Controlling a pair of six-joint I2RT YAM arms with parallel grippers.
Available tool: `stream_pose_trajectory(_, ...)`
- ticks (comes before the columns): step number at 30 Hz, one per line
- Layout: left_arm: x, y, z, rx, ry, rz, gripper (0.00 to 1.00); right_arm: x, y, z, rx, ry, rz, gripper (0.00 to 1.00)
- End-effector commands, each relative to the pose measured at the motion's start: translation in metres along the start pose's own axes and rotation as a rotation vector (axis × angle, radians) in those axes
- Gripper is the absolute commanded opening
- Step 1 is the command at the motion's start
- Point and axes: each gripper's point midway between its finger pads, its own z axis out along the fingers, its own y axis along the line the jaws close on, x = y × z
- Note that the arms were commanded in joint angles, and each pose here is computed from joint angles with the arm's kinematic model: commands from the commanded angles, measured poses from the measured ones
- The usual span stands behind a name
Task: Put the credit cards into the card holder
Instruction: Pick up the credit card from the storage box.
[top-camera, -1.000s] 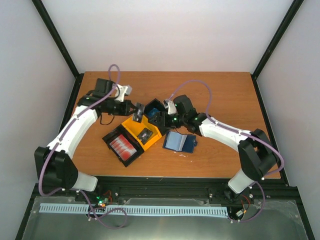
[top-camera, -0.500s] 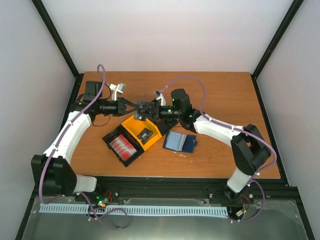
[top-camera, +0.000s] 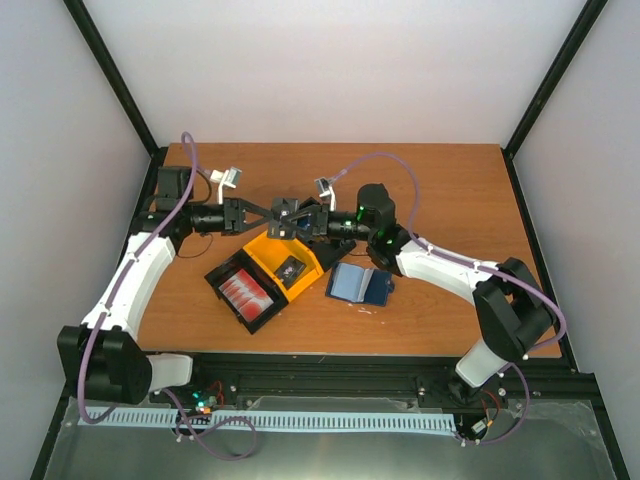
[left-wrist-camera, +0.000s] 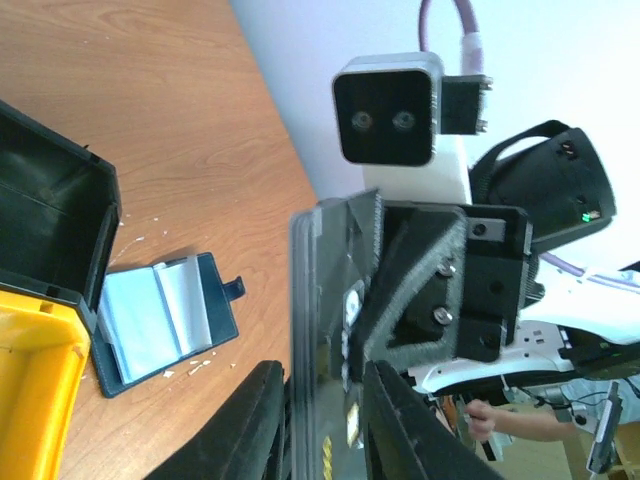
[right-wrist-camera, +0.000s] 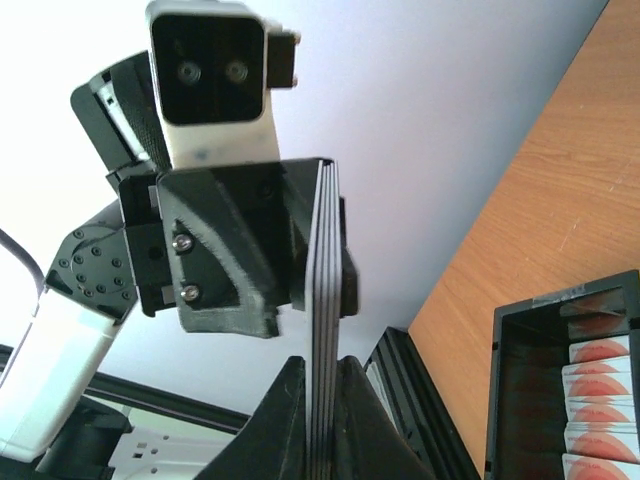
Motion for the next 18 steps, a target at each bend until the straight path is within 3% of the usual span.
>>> stream_pose_trajectory(1,0.000,-0.025,-0.010,0.090,-0.012,0.039,0.27,-0.006,0.021,-0.012,-0.073,-0.033,-0.054,0.03)
stream_pose_trajectory(8,0.007,-0.040,-0.014,0.157,0.007,0.056,0.28,0.001,0.055,-0.022,-0.205,0.005,-0.119,0.03)
stream_pose_trajectory(12,0.014,-0.043,-0.015,0.176,0.019,0.054,0.40,0.005,0.072,-0.026,-0.251,0.033,-0.161,0.03)
stream_pose_trajectory(18,0.021,-0.054,-0.018,0.221,0.030,0.081,0.41,0.009,0.091,-0.030,-0.309,0.066,-0.193,0.03)
